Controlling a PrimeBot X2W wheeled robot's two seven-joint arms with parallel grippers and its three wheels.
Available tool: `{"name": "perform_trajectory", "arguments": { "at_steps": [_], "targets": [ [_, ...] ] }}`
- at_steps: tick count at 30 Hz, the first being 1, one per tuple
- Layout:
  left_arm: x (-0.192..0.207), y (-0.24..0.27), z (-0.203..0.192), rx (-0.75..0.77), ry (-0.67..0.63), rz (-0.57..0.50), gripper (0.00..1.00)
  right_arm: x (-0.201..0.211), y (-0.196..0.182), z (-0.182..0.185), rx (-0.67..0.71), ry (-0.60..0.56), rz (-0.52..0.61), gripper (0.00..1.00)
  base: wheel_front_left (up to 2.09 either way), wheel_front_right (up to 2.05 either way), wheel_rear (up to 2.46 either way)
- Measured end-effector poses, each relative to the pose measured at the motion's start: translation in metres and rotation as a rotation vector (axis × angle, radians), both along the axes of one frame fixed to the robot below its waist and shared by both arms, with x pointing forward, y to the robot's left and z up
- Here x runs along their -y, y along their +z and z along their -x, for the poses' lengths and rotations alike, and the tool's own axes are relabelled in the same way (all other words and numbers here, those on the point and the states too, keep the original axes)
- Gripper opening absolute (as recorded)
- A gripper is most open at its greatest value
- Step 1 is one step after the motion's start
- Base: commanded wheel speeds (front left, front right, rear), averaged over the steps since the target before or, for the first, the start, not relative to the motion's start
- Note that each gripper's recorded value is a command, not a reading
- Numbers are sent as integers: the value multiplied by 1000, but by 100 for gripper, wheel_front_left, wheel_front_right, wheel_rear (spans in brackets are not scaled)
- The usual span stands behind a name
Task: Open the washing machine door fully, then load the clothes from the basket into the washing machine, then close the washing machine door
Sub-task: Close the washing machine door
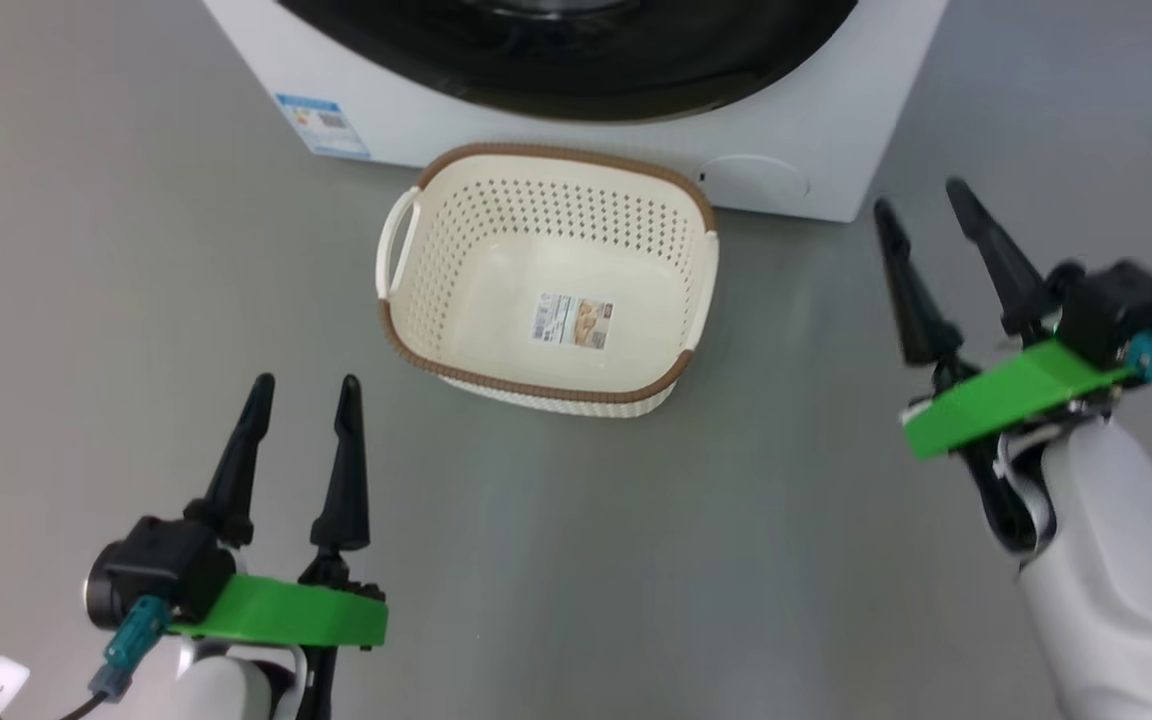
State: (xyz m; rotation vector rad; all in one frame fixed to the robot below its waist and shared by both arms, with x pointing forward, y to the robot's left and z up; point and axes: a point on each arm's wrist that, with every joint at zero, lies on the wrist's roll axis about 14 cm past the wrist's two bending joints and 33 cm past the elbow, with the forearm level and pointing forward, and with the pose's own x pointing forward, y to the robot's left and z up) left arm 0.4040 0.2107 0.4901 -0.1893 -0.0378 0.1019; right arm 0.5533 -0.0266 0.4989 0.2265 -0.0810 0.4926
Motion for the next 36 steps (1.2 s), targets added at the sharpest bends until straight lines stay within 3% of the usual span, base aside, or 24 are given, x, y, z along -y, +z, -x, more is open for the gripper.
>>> {"name": "perform_trajectory", "arguments": {
  "at_steps": [24,36],
  "targets": [
    [28,5,49,4,-109,4,100,119,7,137,-55,-322,47,100,0,0,0],
    [44,14,64,15,-174,-4,100,137,24,188,-47,-372,68,100,0,0,0]
  ]
}}
